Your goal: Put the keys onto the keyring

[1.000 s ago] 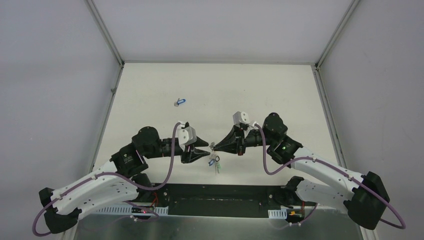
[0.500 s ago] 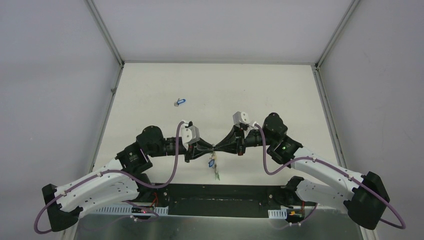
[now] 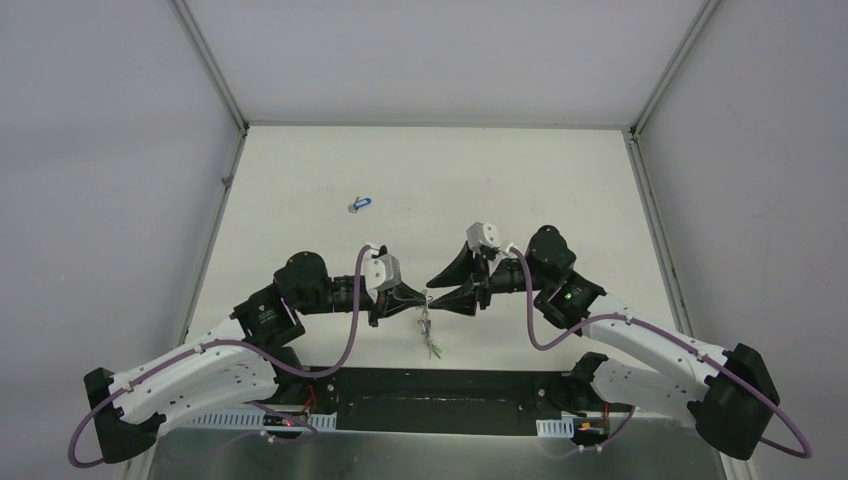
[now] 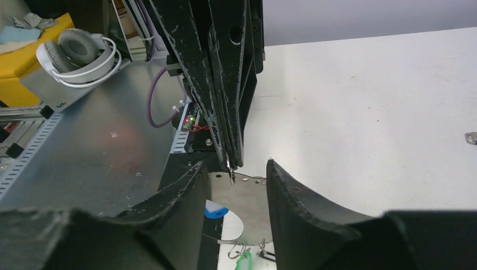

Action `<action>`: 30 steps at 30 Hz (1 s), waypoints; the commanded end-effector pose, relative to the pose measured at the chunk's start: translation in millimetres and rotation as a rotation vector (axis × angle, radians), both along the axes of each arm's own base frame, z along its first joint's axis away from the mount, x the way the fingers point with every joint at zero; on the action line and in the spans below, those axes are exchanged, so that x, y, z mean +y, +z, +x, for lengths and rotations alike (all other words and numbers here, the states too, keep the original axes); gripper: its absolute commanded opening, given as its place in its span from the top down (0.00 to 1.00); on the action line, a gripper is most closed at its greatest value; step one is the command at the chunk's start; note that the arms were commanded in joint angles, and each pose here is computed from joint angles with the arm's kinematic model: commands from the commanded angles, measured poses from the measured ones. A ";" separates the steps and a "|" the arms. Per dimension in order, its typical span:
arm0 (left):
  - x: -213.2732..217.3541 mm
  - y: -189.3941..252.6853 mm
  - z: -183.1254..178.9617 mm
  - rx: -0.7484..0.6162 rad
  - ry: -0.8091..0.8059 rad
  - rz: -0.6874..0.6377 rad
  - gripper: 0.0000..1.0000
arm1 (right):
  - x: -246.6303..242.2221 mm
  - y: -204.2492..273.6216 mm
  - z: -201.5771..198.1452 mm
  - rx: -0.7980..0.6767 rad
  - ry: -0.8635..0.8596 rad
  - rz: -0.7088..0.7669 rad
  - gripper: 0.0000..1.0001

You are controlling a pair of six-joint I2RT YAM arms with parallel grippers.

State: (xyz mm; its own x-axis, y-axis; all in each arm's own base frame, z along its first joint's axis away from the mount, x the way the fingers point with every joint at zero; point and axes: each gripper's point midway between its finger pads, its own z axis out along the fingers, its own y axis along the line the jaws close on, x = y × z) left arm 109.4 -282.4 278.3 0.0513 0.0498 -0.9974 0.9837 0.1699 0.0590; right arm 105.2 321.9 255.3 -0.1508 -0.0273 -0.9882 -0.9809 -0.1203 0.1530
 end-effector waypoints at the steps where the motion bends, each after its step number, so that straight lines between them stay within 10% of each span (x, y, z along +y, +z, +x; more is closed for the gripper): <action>1: 7.3 19.5 4.8 -0.035 0.049 -0.050 1.00 | -1.7 24.6 -0.3 -0.076 -0.014 0.083 0.48; 14: 25.4 0.6 23.9 0.028 0.211 0.021 1.00 | 6.6 29.1 54.1 0.163 -0.276 0.071 0.08; 30: 100.6 2.6 20.3 -0.013 0.427 0.055 1.00 | 70.9 -13.6 228.2 0.490 -0.666 -0.126 0.06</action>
